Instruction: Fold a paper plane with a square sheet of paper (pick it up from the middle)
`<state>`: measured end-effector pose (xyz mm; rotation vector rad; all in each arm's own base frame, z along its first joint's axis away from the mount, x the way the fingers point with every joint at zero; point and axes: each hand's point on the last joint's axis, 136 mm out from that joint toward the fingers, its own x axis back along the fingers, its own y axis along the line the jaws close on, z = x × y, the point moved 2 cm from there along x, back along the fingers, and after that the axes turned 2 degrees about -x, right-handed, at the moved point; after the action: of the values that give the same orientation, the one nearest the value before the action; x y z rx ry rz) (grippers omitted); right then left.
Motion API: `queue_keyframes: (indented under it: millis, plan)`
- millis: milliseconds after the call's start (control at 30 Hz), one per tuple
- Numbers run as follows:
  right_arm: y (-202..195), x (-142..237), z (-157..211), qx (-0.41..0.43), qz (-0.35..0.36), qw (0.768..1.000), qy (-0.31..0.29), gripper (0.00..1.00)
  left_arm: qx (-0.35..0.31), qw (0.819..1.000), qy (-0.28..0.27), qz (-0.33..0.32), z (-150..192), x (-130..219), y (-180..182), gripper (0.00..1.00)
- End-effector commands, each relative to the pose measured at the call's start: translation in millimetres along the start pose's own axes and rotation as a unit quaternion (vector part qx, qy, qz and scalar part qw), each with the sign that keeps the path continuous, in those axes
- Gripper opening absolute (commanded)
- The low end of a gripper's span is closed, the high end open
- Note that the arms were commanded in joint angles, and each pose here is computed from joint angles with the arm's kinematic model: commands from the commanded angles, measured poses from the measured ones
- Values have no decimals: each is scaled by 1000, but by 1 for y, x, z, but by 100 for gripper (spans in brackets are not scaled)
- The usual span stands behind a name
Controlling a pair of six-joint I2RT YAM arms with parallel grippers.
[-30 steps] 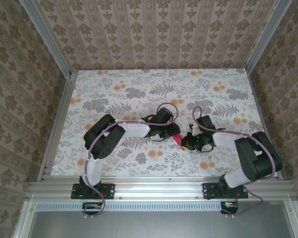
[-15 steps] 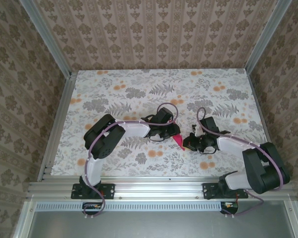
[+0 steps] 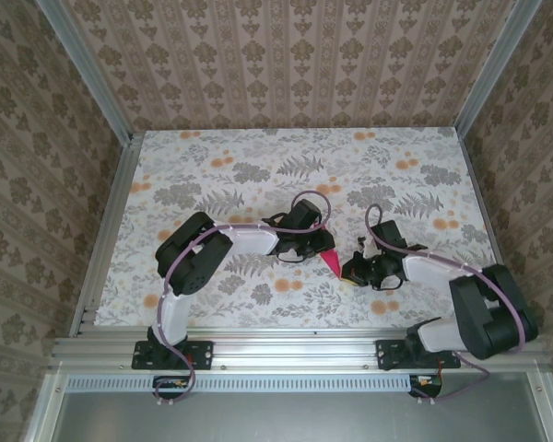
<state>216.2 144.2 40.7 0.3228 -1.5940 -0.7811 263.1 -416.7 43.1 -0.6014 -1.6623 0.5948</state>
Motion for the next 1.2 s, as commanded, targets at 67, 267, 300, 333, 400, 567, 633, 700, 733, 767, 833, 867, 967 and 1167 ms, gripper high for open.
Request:
queue_keyframes:
  millis: [67,267,300,333,400,567,633,700,733,767,833,867,967,1167]
  plan:
    - [40,13,-15,16,-63,998,-16,6,0,999,20,-48,8,-7,28,29]
    - [50,-8,-31,3,-84,996,1,7,0,999,21,-47,8,-9,25,29]
    - [48,-11,-33,1,-80,997,1,7,0,999,21,-47,8,-8,25,29]
    - [44,-15,-34,-1,-73,997,1,7,0,999,21,-47,7,-8,24,29]
    - [33,-21,-35,-6,-50,999,6,7,-1,999,22,-47,8,-8,24,29]
    - [-9,-38,-22,-22,25,999,29,7,-4,999,21,-45,7,-7,22,30]
    - [-22,-41,-14,-26,45,998,35,6,-6,999,19,-43,6,-5,21,30]
    - [-24,-41,-10,-30,47,998,41,5,-12,999,16,-37,5,-3,17,32]
    - [-24,-41,-10,-29,46,998,40,5,-17,999,14,-31,3,-2,14,33]
    - [-26,-38,-10,-29,55,997,36,4,-23,999,13,-21,1,0,10,34]
    - [-29,-36,-11,-27,68,997,31,3,-37,999,10,1,-3,4,0,37]
    - [-29,-37,-11,-26,66,997,33,3,-46,999,8,14,-5,9,-8,39]
    - [-30,-39,-9,-30,67,997,39,1,-75,996,-5,52,-12,24,-30,44]
    - [-31,-39,-10,-29,71,996,39,0,-120,989,-41,76,-16,55,-48,52]
